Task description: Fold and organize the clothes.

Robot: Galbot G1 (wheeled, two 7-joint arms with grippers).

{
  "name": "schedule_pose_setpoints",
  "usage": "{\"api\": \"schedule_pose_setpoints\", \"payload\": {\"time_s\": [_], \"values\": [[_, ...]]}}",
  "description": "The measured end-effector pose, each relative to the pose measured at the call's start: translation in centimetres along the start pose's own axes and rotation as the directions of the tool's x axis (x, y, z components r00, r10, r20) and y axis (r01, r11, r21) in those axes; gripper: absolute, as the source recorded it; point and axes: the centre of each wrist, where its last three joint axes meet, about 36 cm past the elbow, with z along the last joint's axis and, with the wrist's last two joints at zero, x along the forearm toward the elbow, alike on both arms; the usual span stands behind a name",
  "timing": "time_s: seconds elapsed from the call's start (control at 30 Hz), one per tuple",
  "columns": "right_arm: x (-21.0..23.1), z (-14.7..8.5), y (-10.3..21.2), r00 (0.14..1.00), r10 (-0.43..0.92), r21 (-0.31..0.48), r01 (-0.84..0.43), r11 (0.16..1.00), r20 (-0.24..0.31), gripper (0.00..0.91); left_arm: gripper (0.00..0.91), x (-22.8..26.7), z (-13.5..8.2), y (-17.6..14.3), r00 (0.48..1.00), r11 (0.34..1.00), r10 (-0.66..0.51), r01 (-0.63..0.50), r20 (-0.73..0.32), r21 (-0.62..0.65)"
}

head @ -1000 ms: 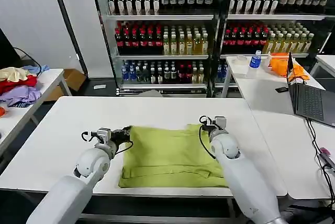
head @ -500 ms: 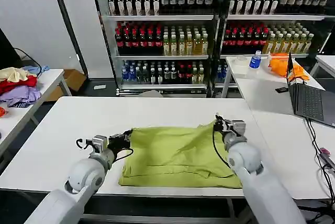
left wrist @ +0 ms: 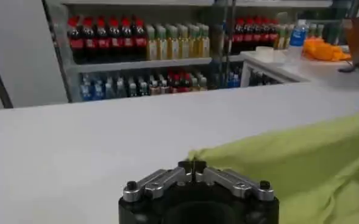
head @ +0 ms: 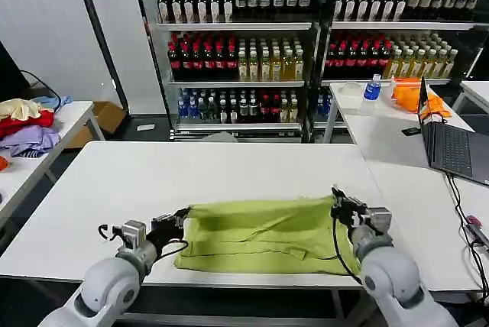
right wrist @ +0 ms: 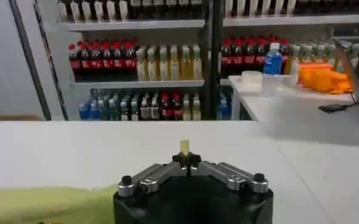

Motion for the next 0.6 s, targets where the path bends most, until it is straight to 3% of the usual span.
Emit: {"api": "schedule_pose_setpoints", "payload": {"time_s": [0.23,0.27,0.3,0.37,0.4,0.43,0.47,0.6], "values": [[1.0,2.1,0.5,0.999,0.011,0.005,-0.011,1.000,-0.048,0.000,0.030,0.1,1.2,-0.4,1.000,1.000,-0.002,0.002,-0.010,-0.023],[1.0,2.3,0.7,0.999,0.012,0.005,-0.012,1.000,-0.053,0.050,0.030,0.0,1.4,-0.4,1.000,1.000,-0.007,0.007,-0.009,-0.028],[1.1,2.5,0.8,0.998,0.013,0.006,-0.013,1.000,-0.058,0.907,0.040,0.0,1.5,-0.4,1.000,0.999,-0.011,0.011,-0.008,-0.032],[1.1,2.9,1.1,0.998,0.012,0.007,-0.011,1.000,-0.068,0.907,0.322,0.0,1.7,-0.5,1.000,0.999,-0.014,0.014,-0.007,-0.038],[1.2,3.0,1.3,0.997,0.011,0.007,-0.010,1.000,-0.072,0.907,0.645,0.0,1.8,-0.6,1.000,0.999,-0.014,0.013,-0.008,-0.042],[1.2,3.1,1.4,0.997,0.011,0.008,-0.011,1.000,-0.075,0.907,0.806,0.0,1.9,-0.7,1.000,0.999,-0.015,0.015,-0.008,-0.045],[1.3,3.3,1.5,0.997,0.010,0.008,-0.010,1.000,-0.078,0.907,0.907,0.1,2.0,-0.8,1.000,0.999,-0.015,0.014,-0.007,-0.047],[1.7,3.6,1.7,0.997,0.012,0.013,-0.011,1.000,-0.080,0.907,0.907,0.5,2.4,-1.1,1.000,0.999,-0.011,0.011,-0.003,-0.041]]}}
